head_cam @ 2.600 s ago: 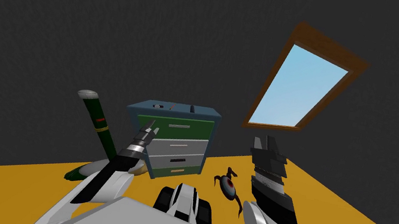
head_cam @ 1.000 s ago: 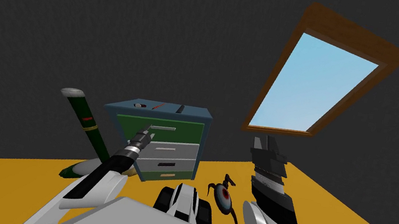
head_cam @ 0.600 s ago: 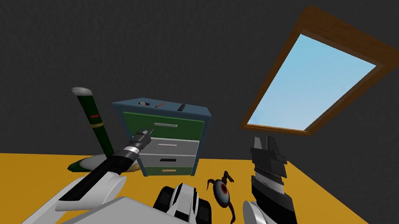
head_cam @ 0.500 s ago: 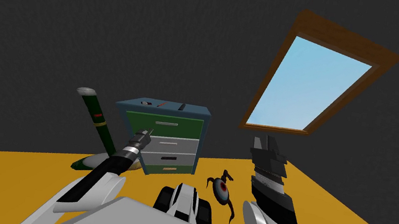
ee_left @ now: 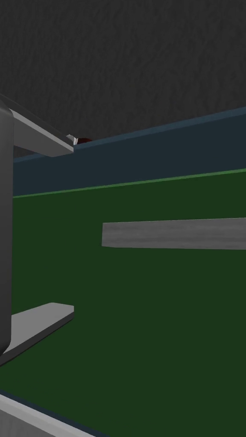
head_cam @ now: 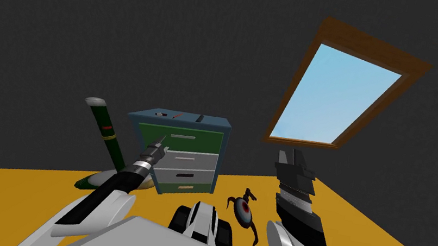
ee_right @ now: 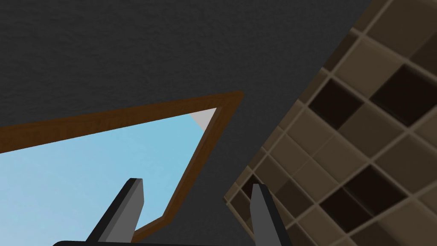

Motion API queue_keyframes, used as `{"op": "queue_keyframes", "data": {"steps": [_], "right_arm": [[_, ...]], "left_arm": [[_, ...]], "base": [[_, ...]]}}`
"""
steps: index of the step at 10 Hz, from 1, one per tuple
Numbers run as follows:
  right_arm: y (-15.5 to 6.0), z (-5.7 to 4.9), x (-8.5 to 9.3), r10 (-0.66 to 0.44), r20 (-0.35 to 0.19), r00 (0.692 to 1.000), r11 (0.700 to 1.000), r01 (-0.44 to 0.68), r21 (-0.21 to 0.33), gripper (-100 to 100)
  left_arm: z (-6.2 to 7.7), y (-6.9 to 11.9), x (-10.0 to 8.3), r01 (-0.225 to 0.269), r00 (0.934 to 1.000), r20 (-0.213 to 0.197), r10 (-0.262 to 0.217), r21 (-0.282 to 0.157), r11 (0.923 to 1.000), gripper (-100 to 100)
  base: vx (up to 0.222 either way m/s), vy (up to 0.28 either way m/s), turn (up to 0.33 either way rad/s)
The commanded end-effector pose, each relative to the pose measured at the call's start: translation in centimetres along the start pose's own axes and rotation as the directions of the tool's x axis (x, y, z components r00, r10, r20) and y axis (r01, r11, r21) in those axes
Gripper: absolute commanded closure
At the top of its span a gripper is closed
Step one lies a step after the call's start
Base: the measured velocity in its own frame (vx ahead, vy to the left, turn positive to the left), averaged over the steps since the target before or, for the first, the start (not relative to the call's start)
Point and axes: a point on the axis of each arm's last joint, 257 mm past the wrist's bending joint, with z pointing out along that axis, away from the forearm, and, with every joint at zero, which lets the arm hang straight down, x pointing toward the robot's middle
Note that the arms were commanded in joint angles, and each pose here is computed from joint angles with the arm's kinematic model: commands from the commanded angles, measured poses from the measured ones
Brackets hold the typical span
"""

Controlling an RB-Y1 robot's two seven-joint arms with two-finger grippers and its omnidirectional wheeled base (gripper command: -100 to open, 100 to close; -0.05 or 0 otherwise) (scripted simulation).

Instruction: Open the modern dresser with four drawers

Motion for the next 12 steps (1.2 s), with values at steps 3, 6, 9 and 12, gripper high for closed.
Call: {"op": "queue_keyframes", "data": {"steps": [3, 6, 9, 12], "right_arm": [[0.0, 0.0, 0.0, 0.000, 0.000, 1.000, 1.000, 0.000, 0.000, 0], [0.0, 0.0, 0.0, 0.000, 0.000, 1.000, 1.000, 0.000, 0.000, 0], [0.0, 0.0, 0.0, 0.001, 0.000, 1.000, 1.000, -0.001, 0.000, 0], [0.0, 0.0, 0.0, 0.001, 0.000, 1.000, 1.000, -0.001, 0.000, 0]], "left_arm": [[-0.4, -0.7, -0.2, 0.003, 1.0000, 0.007, -0.003, -0.012, 0.9999, -100], [-0.7, -0.8, -0.1, 0.002, 1.0000, 0.002, -0.002, -0.010, 0.9999, 100], [-1.1, -1.1, 0.0, 0.003, 1.0000, -0.002, -0.003, -0.010, 0.9999, 100], [-1.4, -0.9, 0.1, 0.001, 1.0000, -0.005, -0.001, -0.019, 0.9998, 100]], "base": [[0.128, 0.025, -0.010], [-0.011, 0.009, 0.006], [-0.195, -0.063, 0.017], [-0.134, -0.041, 0.019]]}}
